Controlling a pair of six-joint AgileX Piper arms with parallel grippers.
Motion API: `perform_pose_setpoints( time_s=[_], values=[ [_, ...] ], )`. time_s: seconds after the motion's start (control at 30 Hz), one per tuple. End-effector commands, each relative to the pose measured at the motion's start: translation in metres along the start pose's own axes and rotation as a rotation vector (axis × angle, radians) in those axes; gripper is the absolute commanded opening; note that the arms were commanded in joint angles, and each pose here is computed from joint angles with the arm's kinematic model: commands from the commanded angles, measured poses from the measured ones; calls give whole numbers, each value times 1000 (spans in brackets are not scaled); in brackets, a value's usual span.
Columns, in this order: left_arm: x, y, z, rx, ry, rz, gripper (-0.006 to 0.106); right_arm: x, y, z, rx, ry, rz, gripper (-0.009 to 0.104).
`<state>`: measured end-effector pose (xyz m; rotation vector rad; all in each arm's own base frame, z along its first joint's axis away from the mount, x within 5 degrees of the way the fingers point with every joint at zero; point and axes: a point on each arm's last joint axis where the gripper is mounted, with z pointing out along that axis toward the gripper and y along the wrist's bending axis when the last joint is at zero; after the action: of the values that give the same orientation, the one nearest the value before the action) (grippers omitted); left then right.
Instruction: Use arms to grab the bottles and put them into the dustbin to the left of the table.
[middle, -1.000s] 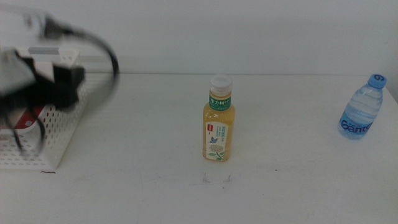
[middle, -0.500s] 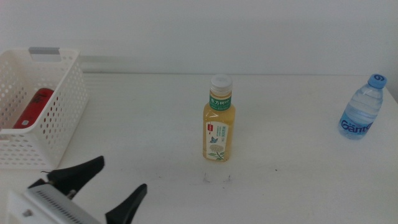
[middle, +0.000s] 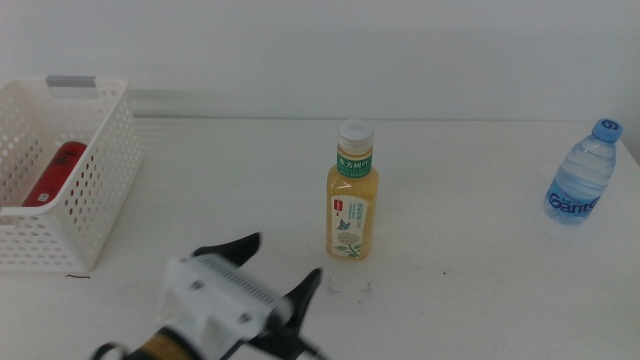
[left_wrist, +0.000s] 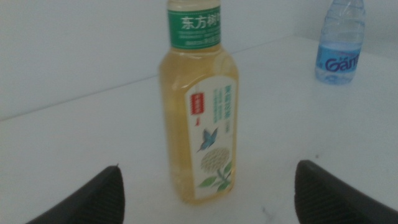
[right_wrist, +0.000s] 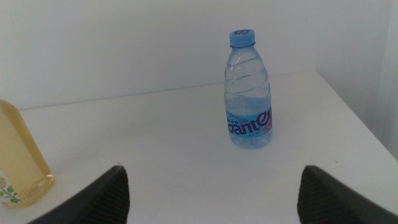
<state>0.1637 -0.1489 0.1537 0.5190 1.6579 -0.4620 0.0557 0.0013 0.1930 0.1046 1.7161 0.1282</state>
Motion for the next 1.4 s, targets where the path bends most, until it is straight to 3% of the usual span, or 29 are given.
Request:
perform_pose_setpoints(
  time_s=[0.0, 0.57, 0.87, 1.27, 1.37],
  values=[
    [-1, -6, 20, 16, -31, -47, 94, 0, 0, 0, 4, -11, -8, 77],
    [12, -20, 115, -58, 21, -155, 94, 0, 0, 0, 4, -11, -8, 77],
    [24, -15, 147, -133, 34, -195, 94, 0, 0, 0, 4, -11, -8, 77],
    [35, 2, 179, -167, 43, -207, 94, 0, 0, 0, 4, -11, -8, 77],
    [35, 5, 182, -172, 65, -211, 88, 0, 0, 0, 4, -11, -8, 77]
  ],
)
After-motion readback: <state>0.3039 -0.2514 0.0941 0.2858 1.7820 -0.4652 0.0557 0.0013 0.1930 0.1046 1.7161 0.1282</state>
